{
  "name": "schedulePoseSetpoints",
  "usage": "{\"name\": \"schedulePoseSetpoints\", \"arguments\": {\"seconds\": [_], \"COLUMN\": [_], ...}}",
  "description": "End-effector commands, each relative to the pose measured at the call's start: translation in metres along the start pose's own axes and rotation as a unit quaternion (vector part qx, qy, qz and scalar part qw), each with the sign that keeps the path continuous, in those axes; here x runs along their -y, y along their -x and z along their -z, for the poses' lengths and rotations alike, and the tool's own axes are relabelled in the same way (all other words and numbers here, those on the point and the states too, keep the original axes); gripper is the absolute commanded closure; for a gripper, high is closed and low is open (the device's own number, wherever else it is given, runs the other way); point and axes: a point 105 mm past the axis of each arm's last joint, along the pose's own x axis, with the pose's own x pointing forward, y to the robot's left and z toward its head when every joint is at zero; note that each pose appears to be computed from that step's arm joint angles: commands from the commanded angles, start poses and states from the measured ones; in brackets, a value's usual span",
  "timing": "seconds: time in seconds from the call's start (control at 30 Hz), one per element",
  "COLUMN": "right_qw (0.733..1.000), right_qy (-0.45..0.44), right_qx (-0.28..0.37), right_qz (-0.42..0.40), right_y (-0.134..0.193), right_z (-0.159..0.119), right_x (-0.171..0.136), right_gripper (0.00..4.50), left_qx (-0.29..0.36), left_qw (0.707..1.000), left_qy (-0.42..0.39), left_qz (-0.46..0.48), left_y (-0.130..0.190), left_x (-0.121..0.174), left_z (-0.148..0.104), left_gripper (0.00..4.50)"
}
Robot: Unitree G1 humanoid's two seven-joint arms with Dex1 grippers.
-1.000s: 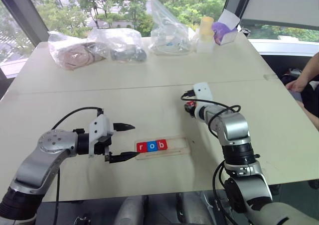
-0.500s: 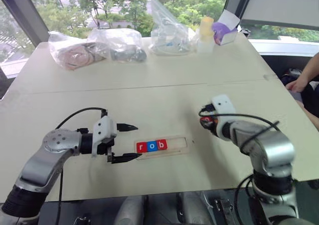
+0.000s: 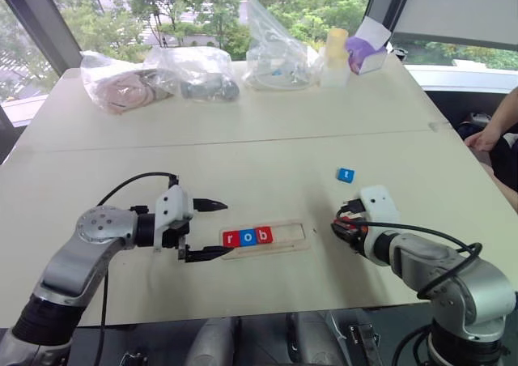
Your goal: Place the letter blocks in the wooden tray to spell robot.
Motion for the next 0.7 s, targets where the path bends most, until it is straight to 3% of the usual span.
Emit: {"name": "schedulePoseSetpoints", "arguments": {"seconds": [0.03,0.2,0.4,0.53,0.7], "right_qw": [0.998,0.981,0.942,0.887,0.835], "right_qy": [0.046,0.165,0.282,0.341,0.396], "right_qx": [0.005,-0.028,0.026,0.1,0.138], "right_qz": [-0.033,-0.098,-0.179,-0.295,-0.357], "right_y": [0.01,0.029,0.032,0.035,0.011], "right_z": [-0.011,-0.029,-0.055,-0.067,-0.073], "right_x": [-0.001,0.004,0.009,-0.025,-0.055], "right_gripper": [0.04,0.04,0.04,0.04,0.04], "left_qx": [0.005,0.006,0.01,0.012,0.007], "left_qw": [1.0,1.0,1.0,1.0,1.0], "left_qy": [-0.014,-0.015,-0.017,-0.014,-0.011], "left_qz": [-0.003,-0.009,-0.018,-0.023,-0.022], "left_y": [0.001,0.001,0.0,0.0,0.004], "left_x": [-0.001,-0.003,-0.005,-0.004,-0.002], "left_z": [-0.006,-0.007,-0.009,-0.01,-0.009], "left_gripper": [0.0,0.0,0.0,0.0,0.0]}}
